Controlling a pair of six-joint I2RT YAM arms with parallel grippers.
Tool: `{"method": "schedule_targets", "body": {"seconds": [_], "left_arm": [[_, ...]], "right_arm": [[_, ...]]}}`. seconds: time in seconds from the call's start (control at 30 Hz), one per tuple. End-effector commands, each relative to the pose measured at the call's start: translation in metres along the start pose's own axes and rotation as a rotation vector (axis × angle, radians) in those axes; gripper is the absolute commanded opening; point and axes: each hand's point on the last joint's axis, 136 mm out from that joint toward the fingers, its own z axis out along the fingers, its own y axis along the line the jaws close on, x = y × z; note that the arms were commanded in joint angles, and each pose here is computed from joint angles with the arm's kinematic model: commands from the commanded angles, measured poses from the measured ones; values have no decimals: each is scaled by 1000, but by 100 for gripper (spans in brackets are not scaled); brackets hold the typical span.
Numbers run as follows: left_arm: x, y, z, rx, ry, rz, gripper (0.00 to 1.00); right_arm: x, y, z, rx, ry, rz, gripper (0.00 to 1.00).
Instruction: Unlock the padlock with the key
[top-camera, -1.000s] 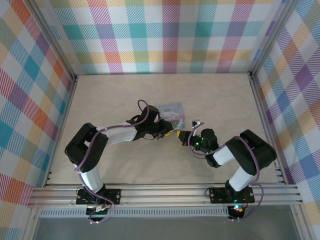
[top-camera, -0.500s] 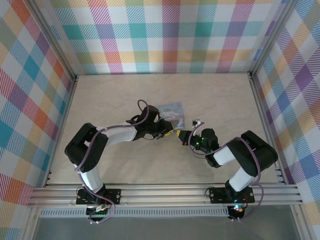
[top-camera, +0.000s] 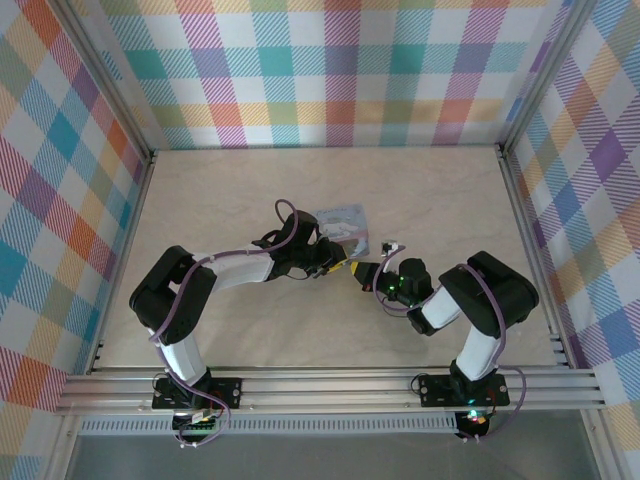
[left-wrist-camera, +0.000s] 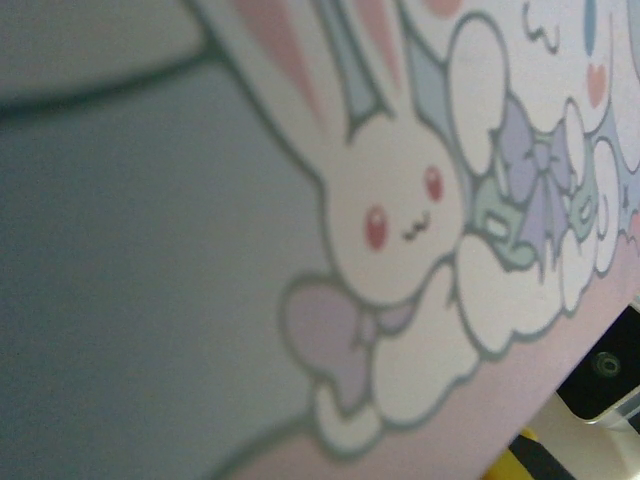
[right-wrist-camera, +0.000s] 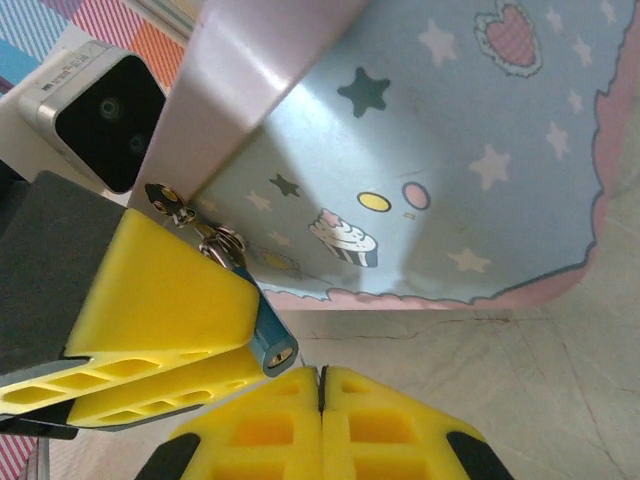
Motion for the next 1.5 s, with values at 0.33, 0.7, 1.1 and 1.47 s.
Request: {"method": "schedule_targets", "body": {"seconds": [0.33, 0.7, 1.1, 1.47], "left_arm": [[-8, -17, -3, 43, -18, 2, 21], [-8, -17, -3, 43, -20, 0, 21], [-9, -16, -2, 41, -22, -1, 21], [-9, -15, -3, 37, -27, -2, 21]], "right_arm": [[-15, 15, -10, -22, -52, -49, 0], [-12, 21, -8, -55, -33, -44, 0], [-7, 21, -7, -68, -14, -40, 0], [-6, 18, -10, -44, -11, -49, 0]]}}
